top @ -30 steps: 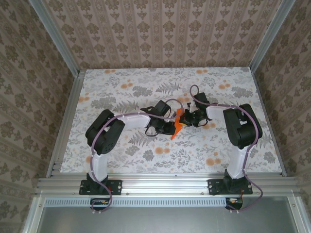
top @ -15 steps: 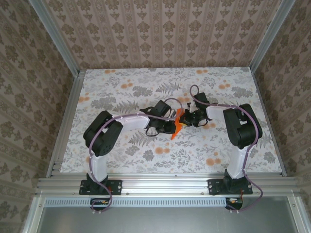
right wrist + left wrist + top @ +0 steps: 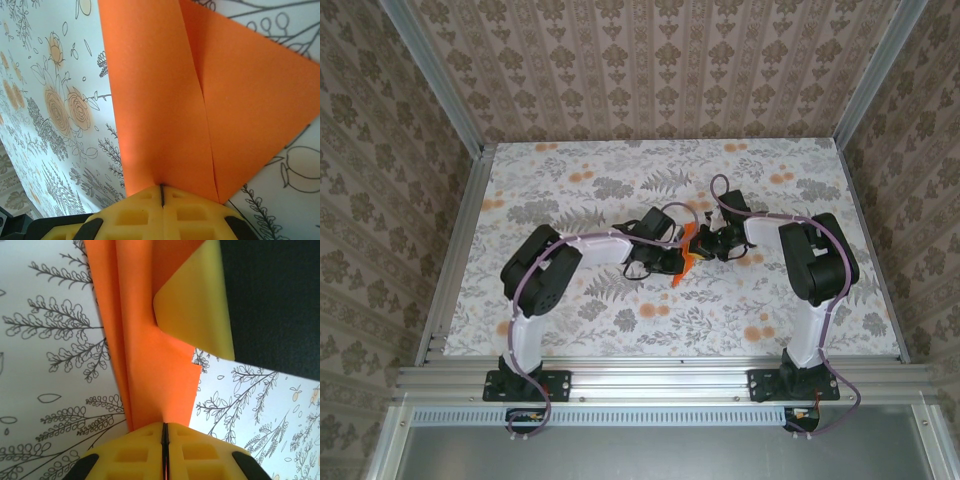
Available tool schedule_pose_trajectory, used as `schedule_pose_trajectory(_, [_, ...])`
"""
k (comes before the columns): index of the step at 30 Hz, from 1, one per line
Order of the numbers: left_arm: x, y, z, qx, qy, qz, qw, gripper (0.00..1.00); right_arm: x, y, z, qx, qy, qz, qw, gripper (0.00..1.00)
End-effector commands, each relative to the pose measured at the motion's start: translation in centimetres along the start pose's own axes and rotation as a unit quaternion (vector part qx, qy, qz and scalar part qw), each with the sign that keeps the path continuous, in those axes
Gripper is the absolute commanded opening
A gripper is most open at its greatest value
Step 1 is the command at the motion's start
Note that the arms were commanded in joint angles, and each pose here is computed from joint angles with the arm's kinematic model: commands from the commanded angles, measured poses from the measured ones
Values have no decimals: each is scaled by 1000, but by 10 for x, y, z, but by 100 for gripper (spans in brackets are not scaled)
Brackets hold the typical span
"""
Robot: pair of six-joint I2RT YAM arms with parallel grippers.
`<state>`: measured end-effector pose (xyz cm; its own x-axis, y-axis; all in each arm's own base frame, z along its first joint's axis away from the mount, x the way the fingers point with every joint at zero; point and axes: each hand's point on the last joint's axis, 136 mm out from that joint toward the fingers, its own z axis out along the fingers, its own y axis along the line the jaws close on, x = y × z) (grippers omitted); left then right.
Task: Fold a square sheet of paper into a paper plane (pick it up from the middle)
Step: Fold the wing for the fifth time at the center of the table.
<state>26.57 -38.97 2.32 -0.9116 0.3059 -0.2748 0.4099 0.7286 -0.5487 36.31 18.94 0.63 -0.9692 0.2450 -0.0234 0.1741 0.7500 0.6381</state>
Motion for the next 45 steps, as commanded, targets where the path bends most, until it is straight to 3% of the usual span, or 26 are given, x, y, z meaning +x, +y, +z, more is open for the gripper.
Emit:
schedule_pose_trajectory(1, [48,8,-4,-4,73,-17,997,10,43,-103,23,183,47,73,979,2])
schedule_pose_trajectory(35, [130,12,-6,-45,172,24,984,8,44,-109,23,197,47,80,976,2])
schedule_pose_trajectory(45, [98,-12,-20,-24,125,38,991,8,45,-109,22,197,47,79,976,2])
